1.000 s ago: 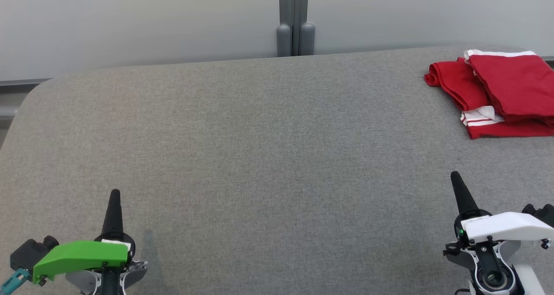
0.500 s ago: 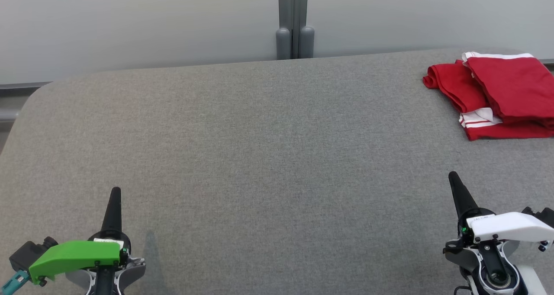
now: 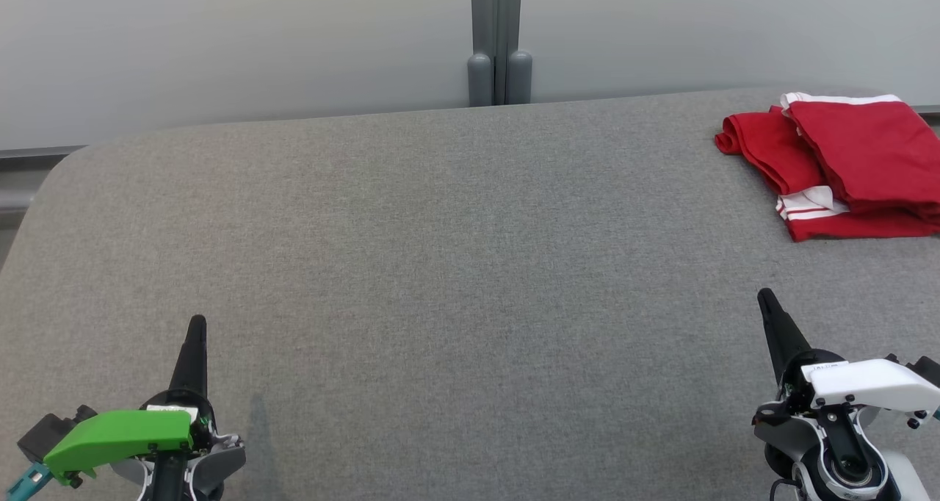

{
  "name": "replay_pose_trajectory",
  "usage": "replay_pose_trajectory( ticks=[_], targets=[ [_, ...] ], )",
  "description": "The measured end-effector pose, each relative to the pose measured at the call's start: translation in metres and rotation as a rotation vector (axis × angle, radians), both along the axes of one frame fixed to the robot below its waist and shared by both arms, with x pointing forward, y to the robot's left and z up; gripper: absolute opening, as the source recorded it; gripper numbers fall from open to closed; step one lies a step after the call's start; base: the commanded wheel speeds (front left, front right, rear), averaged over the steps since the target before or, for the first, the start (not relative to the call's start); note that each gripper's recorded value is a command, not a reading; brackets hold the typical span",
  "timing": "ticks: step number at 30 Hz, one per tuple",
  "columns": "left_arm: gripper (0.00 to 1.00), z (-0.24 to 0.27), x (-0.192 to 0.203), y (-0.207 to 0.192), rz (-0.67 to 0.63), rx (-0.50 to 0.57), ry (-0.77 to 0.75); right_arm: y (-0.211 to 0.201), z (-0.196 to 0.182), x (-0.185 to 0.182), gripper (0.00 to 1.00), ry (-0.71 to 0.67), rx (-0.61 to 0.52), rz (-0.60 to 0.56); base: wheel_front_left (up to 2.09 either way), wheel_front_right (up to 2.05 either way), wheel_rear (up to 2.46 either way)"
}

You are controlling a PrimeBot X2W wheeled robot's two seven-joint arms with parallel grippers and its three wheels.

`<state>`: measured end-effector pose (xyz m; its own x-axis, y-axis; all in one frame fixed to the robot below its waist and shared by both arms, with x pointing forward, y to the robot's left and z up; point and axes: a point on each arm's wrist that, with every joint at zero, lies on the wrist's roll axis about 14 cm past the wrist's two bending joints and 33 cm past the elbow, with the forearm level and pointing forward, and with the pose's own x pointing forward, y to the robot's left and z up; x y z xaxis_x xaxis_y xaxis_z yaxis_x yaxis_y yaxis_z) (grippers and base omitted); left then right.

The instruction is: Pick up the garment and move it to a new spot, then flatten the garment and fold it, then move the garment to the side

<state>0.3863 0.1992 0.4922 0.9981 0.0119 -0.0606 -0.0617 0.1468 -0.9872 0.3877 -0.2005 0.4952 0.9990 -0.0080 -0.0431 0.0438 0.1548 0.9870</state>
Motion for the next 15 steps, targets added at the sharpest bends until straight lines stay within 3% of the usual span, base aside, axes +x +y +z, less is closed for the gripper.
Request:
replay_pose_trajectory(
  ticks=[15],
  targets=[
    [0.0, 0.0069, 0.0002, -0.0005, -0.006, -0.108, -0.031, 0.0005, 0.0071, 0.0003, 0.0, -0.026, 0.112, 0.004, 0.0, 0.0, 0.0]
  ],
)
